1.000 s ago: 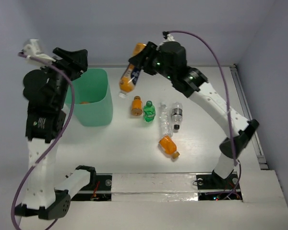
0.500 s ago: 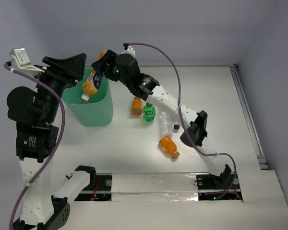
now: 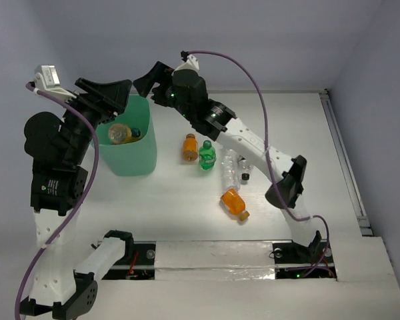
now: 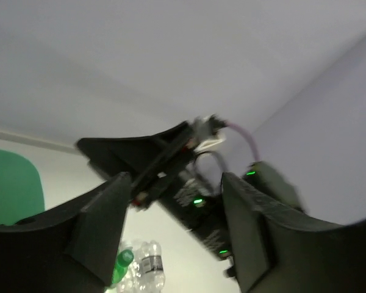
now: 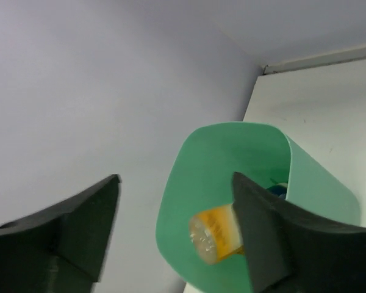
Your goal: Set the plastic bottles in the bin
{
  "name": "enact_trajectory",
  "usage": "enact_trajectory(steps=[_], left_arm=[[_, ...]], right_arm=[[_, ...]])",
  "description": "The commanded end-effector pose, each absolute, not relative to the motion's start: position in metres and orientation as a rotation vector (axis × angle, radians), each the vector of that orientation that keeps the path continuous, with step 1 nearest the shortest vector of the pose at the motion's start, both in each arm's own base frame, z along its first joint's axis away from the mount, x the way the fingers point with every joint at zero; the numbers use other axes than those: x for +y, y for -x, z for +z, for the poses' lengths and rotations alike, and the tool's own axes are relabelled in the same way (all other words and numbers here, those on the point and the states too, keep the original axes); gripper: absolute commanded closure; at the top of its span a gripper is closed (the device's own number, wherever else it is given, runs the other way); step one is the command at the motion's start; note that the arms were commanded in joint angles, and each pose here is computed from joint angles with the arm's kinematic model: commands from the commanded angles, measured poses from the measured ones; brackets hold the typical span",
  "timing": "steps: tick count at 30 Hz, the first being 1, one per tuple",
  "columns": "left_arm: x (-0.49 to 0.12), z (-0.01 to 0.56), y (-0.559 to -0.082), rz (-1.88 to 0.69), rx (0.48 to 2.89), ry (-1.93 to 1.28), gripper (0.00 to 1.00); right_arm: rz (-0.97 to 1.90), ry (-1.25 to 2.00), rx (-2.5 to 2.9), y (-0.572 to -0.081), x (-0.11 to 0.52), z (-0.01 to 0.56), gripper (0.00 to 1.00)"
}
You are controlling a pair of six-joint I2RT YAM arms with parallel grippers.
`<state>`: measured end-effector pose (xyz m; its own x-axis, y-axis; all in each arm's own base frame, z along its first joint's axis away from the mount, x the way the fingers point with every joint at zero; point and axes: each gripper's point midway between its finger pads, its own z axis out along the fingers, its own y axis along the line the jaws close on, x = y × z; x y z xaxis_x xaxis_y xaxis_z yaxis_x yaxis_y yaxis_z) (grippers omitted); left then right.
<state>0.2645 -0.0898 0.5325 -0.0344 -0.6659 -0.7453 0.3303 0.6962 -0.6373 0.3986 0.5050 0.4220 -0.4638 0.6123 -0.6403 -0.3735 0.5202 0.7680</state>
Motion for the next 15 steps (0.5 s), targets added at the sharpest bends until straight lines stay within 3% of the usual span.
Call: enact_trajectory(steps=[1,2,3,5,6,7,8,9,11,13,15], left_arm=[[-0.099,0.518,-0.267,-0.853,1.418,0.263,0.44],[-0.102,0.507,-0.271,-0.86,1.446,0.261,0.49],[-0.107,0.5,-0.272,-0.873,1.471,0.234,0.54],[-0.121,0.48,-0.279,-0.893,1.543,0.193,0.75],[-0.128,0.469,-0.282,-0.89,1.584,0.178,0.82],[-0.135,0.46,-0.284,-0.871,1.613,0.15,0.9],[-0.162,0.439,-0.284,-0.902,1.684,0.097,0.94],[-0.17,0.427,-0.286,-0.874,1.717,0.1,0.97],[-0.209,0.396,-0.278,-0.885,1.805,0.02,0.98],[-0.22,0.374,-0.281,-0.836,1.848,0.031,0.95],[-0.236,0.339,-0.284,-0.802,1.924,0.022,0.81]], right_arm=[[1.192,-0.172,1.496,-0.366,0.457,0.517,0.25],[1.128,-0.137,1.534,-0.365,0.452,0.503,0.36],[1.085,-0.123,1.56,-0.363,0.444,0.496,0.67],[1.027,-0.098,1.567,-0.342,0.408,0.502,0.89],[0.932,-0.07,1.69,-0.345,0.403,0.438,1.0],[0.954,-0.085,1.646,-0.33,0.371,0.455,1.0],[0.939,-0.086,1.679,-0.326,0.358,0.435,1.0],[0.841,-0.094,1.801,-0.331,0.338,0.366,1.0],[0.847,-0.147,1.829,-0.315,0.295,0.35,1.0],[0.768,-0.18,1.95,-0.312,0.252,0.286,1.0],[0.708,-0.227,1.972,-0.305,0.216,0.269,1.0]])
